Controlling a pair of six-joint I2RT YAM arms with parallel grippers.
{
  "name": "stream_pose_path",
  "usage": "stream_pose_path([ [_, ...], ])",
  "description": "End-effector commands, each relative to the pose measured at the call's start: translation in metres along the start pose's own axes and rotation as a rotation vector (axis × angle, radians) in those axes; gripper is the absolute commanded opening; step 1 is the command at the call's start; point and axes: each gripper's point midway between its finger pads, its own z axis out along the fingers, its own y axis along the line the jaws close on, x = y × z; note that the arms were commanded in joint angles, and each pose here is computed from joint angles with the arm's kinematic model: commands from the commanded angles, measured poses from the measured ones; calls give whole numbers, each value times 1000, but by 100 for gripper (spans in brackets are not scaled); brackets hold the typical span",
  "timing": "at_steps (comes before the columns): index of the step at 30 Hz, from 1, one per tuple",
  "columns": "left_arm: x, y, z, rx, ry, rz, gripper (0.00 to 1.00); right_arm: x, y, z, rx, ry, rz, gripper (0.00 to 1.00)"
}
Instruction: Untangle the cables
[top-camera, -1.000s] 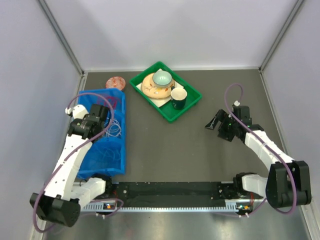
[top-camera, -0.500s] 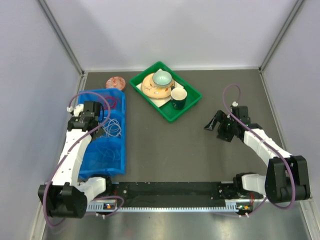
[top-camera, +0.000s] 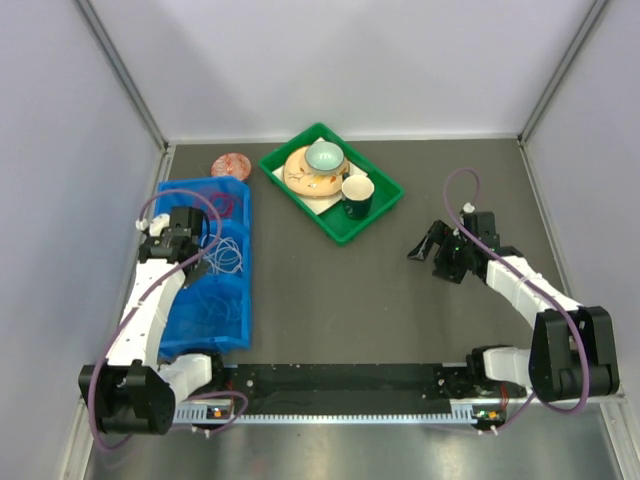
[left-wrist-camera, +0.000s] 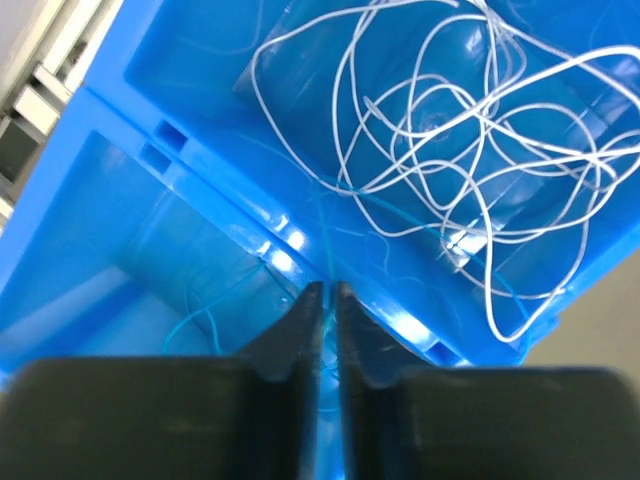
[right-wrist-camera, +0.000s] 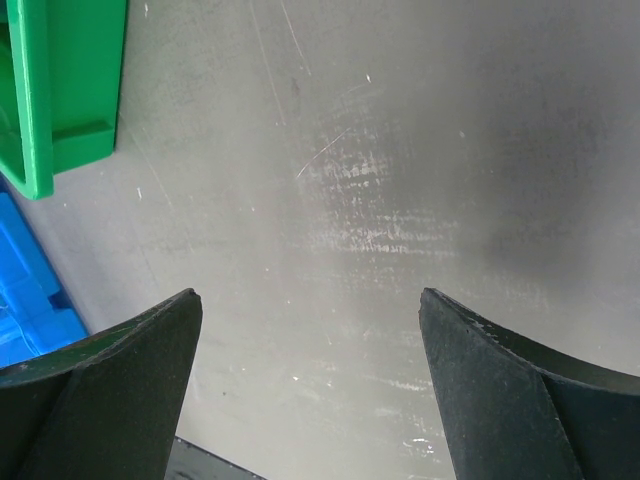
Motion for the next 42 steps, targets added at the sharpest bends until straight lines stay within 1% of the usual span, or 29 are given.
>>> stream_pose_path([
  [1, -11, 5, -9, 3, -50, -33, 0, -14, 9, 0, -36, -39, -32, 89],
  [4, -15, 9, -17, 3, -63, -35, 0, -14, 9, 0, -37, -38, -32, 89],
  [7, -29, 14, -36, 11, -106, -46, 0, -13, 8, 0, -35, -38, -32, 89],
  [8, -42, 14, -52, 43, -152, -64, 0, -13, 8, -1, -34, -39, -31, 89],
  [10, -53, 18, -70, 75, -196, -53, 0, -12, 7, 0, -33, -36, -31, 89],
  [11, -64, 20, -88, 109, -237, -64, 0, -12, 7, 0, -34, -37, -31, 89],
  [12, -67, 21, -97, 131, -252, -60, 0, -12, 7, 0, -33, -36, -29, 89],
  [13, -70, 22, -103, 146, -265, -24, 0, -12, 7, 0, -33, -36, -32, 89],
  [14, -71, 26, -115, 165, -275, -14, 0, -12, 7, 1, -32, -33, -30, 89],
  [18, -61, 36, -127, 167, -240, 19, 0, -14, 8, 2, -35, -36, -27, 89],
  [20, -58, 37, -135, 206, -246, 21, 0, -14, 9, 3, -39, -30, -29, 89],
  [22, -54, 42, -138, 205, -245, 23, 0, -15, 10, 3, -43, -30, -30, 88],
  [28, -30, 68, -130, 78, -152, -1, 0, -14, 11, 3, -47, -26, -31, 88],
  [31, -26, 83, -127, 5, -157, -10, 0, -13, 11, 4, -48, -23, -29, 88],
  [37, -30, 80, -139, 60, -184, -77, 0, -12, 12, 4, -54, -14, -31, 88],
  [42, -32, 84, -145, 73, -214, -119, 0, -14, 13, 3, -58, -16, -31, 88],
])
